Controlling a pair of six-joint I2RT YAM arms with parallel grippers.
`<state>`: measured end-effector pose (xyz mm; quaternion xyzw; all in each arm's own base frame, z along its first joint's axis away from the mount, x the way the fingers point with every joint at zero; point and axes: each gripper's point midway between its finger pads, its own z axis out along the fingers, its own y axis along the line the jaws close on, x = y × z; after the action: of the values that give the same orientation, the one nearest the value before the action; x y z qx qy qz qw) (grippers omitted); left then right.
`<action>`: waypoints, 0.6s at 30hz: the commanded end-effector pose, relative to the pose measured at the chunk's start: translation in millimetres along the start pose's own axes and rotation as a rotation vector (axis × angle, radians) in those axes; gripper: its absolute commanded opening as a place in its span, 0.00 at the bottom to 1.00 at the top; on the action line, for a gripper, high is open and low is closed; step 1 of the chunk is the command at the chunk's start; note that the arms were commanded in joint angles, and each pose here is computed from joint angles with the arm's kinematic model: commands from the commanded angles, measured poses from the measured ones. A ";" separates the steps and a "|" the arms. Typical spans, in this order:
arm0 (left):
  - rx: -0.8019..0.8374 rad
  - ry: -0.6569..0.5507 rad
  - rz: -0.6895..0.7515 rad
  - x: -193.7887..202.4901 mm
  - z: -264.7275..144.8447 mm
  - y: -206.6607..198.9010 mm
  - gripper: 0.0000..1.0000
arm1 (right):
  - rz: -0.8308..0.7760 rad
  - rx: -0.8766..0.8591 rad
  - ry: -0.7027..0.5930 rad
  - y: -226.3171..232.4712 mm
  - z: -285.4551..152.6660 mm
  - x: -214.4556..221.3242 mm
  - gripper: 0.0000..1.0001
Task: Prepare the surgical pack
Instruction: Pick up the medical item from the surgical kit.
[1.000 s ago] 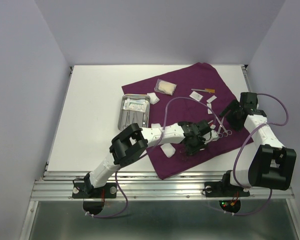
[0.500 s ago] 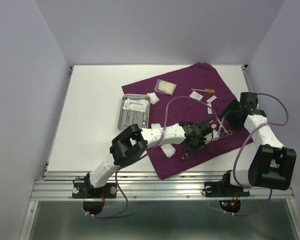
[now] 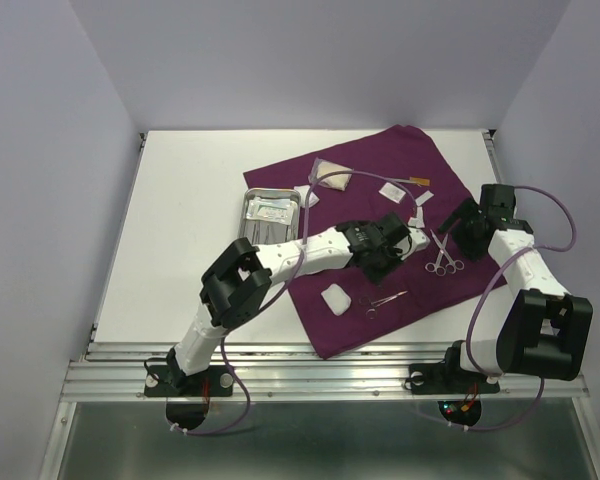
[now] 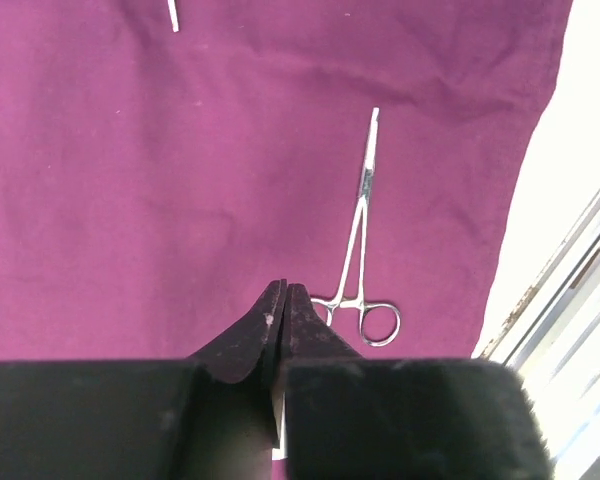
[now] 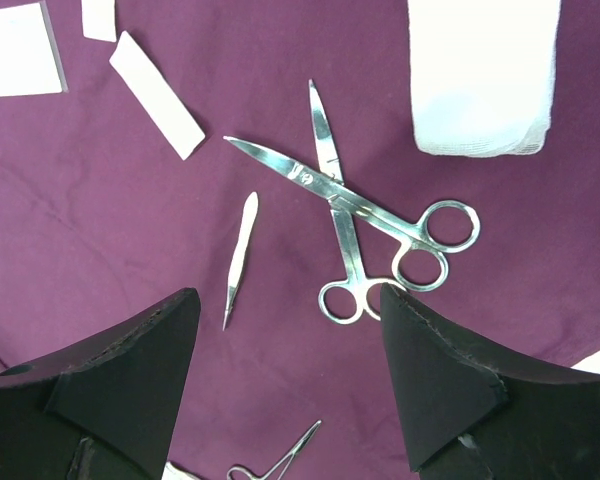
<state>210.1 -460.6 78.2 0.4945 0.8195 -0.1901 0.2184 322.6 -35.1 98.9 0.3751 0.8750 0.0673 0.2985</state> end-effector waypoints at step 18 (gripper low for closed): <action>0.008 0.136 0.074 35.0 32.4 -29.0 0.52 | -0.012 -0.050 -0.043 5.3 -8.2 -6.1 0.79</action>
<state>173.3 -463.5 34.6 0.5274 0.8169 -0.1661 0.1642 319.3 -32.9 100.1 0.3730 0.8745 0.0721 0.3016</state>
